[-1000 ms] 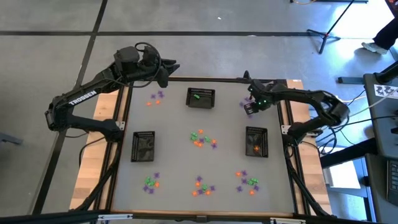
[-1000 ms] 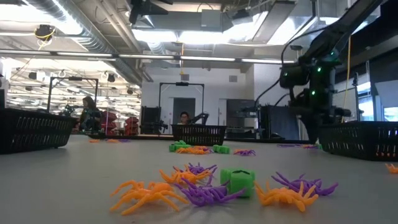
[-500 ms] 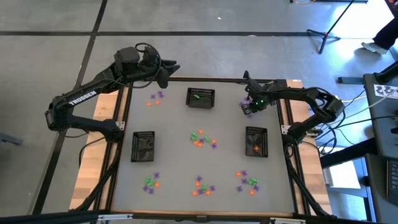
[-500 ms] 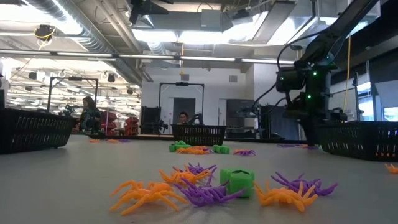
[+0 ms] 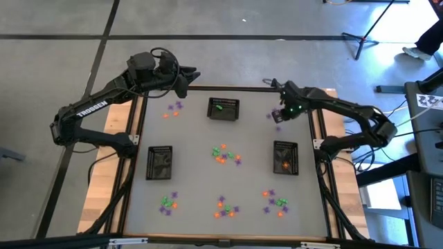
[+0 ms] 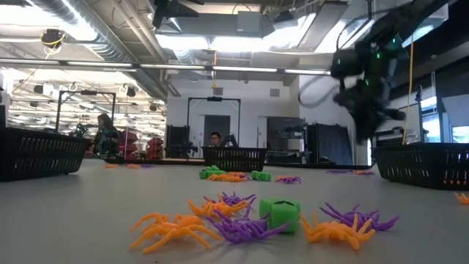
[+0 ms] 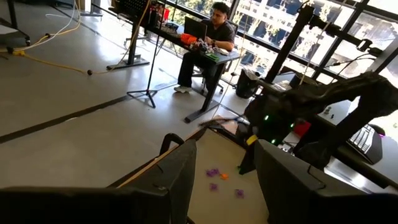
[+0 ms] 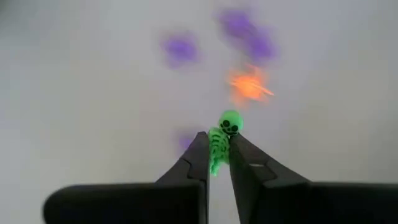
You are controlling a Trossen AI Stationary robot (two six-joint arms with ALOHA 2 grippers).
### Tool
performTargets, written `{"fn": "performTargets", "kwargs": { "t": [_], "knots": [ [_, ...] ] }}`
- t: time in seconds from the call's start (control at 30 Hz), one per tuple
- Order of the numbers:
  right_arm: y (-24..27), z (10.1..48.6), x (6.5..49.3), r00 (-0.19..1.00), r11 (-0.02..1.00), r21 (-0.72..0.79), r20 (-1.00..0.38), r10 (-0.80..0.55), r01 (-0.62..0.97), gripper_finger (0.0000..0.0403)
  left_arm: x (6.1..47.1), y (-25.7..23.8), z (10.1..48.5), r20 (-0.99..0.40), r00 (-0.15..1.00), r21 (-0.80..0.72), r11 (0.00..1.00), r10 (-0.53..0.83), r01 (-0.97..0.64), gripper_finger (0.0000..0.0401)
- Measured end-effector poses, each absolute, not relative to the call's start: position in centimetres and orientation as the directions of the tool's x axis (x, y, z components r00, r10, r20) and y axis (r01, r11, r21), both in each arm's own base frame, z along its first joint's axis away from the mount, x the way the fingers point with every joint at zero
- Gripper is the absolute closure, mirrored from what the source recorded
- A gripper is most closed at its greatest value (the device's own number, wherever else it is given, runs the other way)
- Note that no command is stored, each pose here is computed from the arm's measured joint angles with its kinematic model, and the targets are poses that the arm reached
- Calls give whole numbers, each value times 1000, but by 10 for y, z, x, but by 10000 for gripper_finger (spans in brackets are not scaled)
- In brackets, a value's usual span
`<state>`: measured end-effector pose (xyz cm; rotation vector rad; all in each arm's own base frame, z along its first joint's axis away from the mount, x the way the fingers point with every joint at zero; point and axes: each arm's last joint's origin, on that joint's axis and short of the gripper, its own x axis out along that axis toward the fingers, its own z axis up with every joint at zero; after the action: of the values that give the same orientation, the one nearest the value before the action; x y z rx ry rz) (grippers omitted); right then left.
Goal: Sort Halloween decoration
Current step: Put the green skeleton toy into the top bin
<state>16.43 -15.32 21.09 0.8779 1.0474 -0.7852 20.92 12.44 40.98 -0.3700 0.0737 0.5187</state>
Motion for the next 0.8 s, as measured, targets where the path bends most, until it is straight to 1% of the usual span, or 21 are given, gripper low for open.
{"fn": "performTargets", "kwargs": {
  "t": [0.1,0.17,0.27,0.37,0.43,0.53,0.67,0.8],
  "knots": [
    [-159,238,177,516,467,409,-847,-126,784,377,209,124,410,-161,867,-326,803,472,-498,244],
    [-164,256,186,625,476,504,-770,-132,721,374,209,124,410,-161,867,-326,803,472,-499,244],
    [-169,285,207,740,539,563,-646,-186,627,367,209,124,410,-161,866,-326,803,472,-499,244],
    [-171,309,232,813,615,571,-539,-219,544,365,209,124,410,-162,866,-326,803,472,-499,244],
    [-172,319,251,838,654,562,-500,-220,507,365,209,124,410,-162,866,-326,803,473,-499,244],
    [-176,324,278,839,692,531,-505,-204,488,364,209,125,410,-162,866,-326,803,473,-499,244],
    [-182,311,310,816,721,507,-560,-142,473,364,209,125,409,-163,866,-326,803,472,-499,244],
    [-188,294,326,778,722,489,-619,-108,490,364,209,124,409,-163,874,-329,810,457,-485,244]
  ]
}}
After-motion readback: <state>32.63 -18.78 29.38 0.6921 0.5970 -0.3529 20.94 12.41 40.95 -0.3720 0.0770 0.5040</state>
